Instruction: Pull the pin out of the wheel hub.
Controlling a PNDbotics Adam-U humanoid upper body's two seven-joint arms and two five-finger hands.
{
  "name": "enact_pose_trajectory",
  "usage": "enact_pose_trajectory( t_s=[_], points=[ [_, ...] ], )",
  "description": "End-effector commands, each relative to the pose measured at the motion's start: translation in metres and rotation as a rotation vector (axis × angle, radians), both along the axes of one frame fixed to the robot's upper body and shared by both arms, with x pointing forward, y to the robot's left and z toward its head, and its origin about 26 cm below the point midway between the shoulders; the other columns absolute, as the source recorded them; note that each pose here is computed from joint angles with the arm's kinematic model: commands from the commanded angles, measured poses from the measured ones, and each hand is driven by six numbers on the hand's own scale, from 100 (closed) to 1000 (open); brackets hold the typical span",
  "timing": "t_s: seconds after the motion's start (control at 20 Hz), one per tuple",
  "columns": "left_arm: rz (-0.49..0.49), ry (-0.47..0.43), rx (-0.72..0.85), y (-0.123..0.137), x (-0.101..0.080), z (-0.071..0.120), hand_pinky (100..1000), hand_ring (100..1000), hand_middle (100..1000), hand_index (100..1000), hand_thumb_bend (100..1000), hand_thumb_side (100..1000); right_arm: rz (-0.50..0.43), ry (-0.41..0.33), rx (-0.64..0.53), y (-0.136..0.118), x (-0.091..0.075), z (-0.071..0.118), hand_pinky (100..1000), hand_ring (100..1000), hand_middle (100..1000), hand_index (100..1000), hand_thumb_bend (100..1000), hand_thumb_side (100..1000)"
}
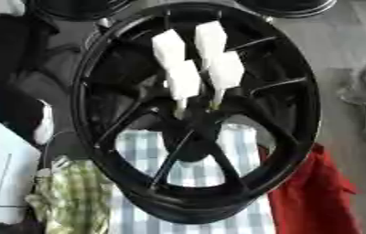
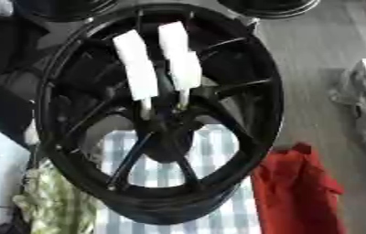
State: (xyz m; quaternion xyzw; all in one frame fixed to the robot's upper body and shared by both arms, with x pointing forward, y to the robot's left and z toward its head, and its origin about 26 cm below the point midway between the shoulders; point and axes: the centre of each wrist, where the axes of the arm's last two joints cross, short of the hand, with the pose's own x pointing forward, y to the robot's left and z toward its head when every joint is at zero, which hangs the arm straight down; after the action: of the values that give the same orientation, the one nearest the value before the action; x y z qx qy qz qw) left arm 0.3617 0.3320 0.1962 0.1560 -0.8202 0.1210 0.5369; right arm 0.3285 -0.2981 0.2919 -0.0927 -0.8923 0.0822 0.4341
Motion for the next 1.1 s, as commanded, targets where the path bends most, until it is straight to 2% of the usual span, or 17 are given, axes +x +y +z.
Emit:
enact_pose_trajectory(
  t_s=[0.05, 0.55, 0.65, 0.8, 0.85, 0.9, 1.1],
  points=[
    [0.002, -0.045, 0.024, 0.003, -0.003, 0.015, 763, 861, 829, 856, 447, 760, -0.016, -0.019, -0.005, -0.003, -0.001, 0.007, 895, 753, 783, 832, 496, 442],
    [-0.002, -0.044, 0.026, 0.003, -0.004, 0.015, 763, 862, 830, 856, 447, 758, -0.014, -0.011, -0.024, -0.005, 0.004, 0.004, 887, 745, 778, 826, 515, 453],
    [-0.001, -0.041, 0.03, 0.004, -0.004, 0.014, 762, 863, 830, 856, 447, 758, -0.011, -0.023, -0.05, -0.005, 0.003, 0.008, 859, 714, 781, 831, 523, 456],
    [0.003, -0.037, 0.034, 0.005, -0.005, 0.013, 761, 862, 830, 854, 450, 757, 0.012, -0.065, -0.13, 0.001, -0.005, 0.02, 854, 714, 787, 841, 530, 474],
    [0.004, -0.036, 0.036, 0.005, -0.005, 0.013, 761, 862, 829, 854, 450, 756, 0.026, -0.081, -0.167, 0.004, -0.009, 0.025, 858, 723, 783, 843, 711, 477],
    [0.005, -0.035, 0.038, 0.006, -0.005, 0.014, 760, 863, 830, 854, 450, 756, 0.039, -0.095, -0.211, 0.008, -0.013, 0.03, 862, 732, 788, 843, 534, 471],
    [0.006, -0.024, 0.056, 0.008, -0.005, 0.014, 760, 863, 830, 853, 450, 757, 0.072, -0.109, -0.438, 0.02, -0.027, 0.051, 868, 752, 784, 842, 541, 471]
  ],
)
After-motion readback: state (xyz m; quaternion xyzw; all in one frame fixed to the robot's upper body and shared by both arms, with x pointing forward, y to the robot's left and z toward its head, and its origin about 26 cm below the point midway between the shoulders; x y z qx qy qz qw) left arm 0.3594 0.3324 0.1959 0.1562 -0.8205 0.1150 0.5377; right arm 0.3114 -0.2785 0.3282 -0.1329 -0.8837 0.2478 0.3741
